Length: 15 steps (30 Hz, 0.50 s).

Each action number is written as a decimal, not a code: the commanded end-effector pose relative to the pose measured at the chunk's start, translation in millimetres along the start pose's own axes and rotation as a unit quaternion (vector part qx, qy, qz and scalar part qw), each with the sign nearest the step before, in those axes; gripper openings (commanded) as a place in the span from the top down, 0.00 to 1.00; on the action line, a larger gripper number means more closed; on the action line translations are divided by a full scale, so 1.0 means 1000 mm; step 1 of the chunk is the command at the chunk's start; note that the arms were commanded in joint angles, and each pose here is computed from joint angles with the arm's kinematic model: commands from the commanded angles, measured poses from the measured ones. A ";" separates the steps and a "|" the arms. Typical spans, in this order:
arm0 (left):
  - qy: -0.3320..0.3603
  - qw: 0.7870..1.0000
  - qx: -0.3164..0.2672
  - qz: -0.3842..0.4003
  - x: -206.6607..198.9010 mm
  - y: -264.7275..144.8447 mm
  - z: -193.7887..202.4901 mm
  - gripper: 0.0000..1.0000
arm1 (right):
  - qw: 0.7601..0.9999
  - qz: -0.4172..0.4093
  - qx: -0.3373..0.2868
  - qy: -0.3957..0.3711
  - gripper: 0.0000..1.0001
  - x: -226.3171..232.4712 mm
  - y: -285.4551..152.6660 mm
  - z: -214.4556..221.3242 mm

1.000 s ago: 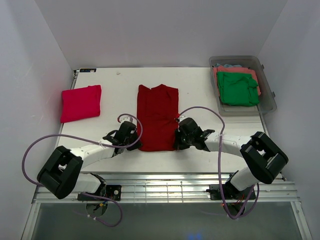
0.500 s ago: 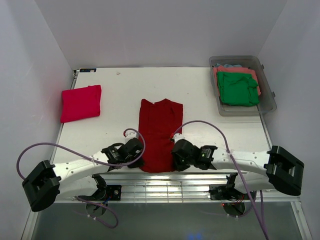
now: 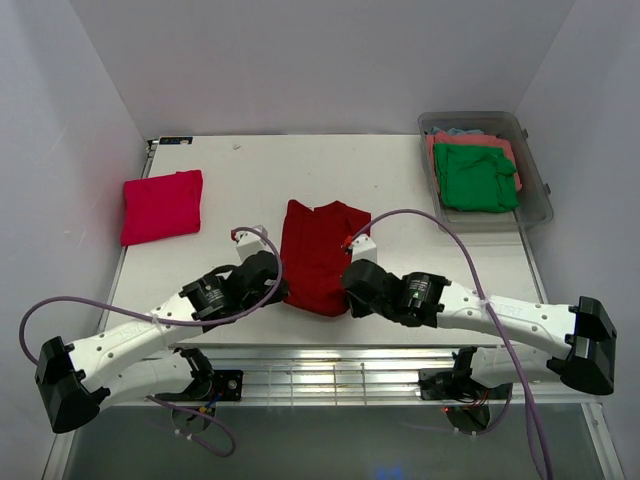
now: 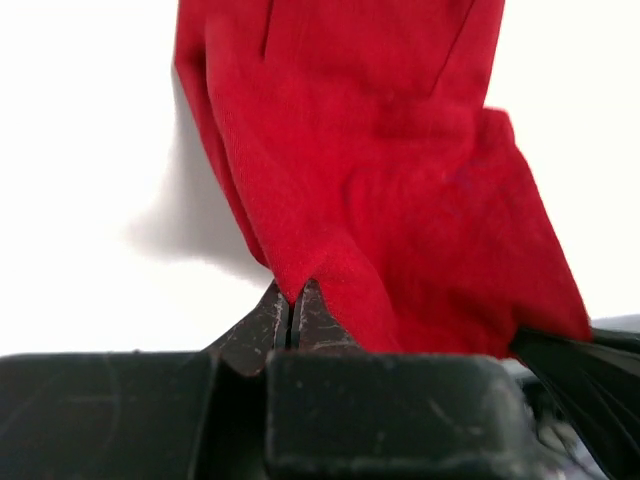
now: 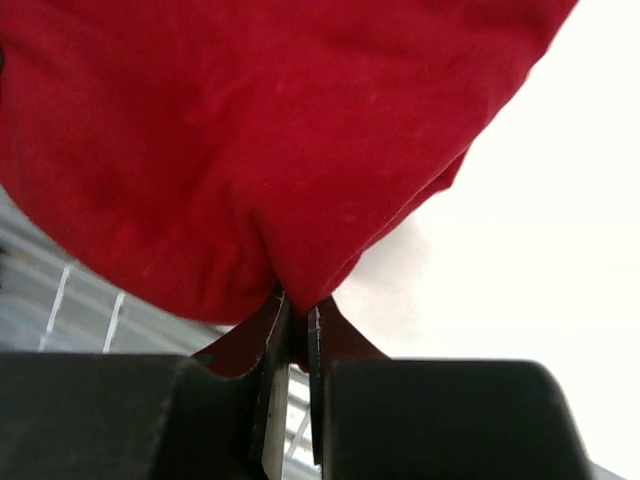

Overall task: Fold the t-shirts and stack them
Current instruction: Fold the tshirt

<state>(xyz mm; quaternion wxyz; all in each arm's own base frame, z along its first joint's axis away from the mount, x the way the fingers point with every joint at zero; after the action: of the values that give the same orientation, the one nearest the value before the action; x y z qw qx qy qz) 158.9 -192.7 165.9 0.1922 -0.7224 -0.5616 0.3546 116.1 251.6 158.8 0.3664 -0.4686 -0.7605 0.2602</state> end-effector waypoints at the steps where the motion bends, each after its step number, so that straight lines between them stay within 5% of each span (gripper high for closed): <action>1: 0.026 0.996 -0.076 -0.028 -0.004 -0.002 -0.037 1.00 | 0.996 0.054 -0.065 -0.010 0.92 -0.010 -0.003 -0.036; 15: 0.048 0.987 -0.151 -0.020 0.004 0.056 -0.096 1.00 | 0.987 0.116 -0.107 -0.011 0.92 -0.050 0.032 -0.116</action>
<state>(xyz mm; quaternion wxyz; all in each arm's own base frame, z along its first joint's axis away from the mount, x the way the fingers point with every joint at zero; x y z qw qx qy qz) 245.7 -191.6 182.8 0.1370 -0.7268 -0.6229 0.2549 216.4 228.3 172.2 0.2985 -0.5777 -0.7203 0.2416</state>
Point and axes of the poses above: each gripper's point midway between its finger pads, its own y axis out along the fingers, its own x axis along the line the jaws close on, z = x × y, the point moved 4 cm from there along -y, back along the fingers, and after that the axes turned 12 degrees about y, right-handed, at the moved point
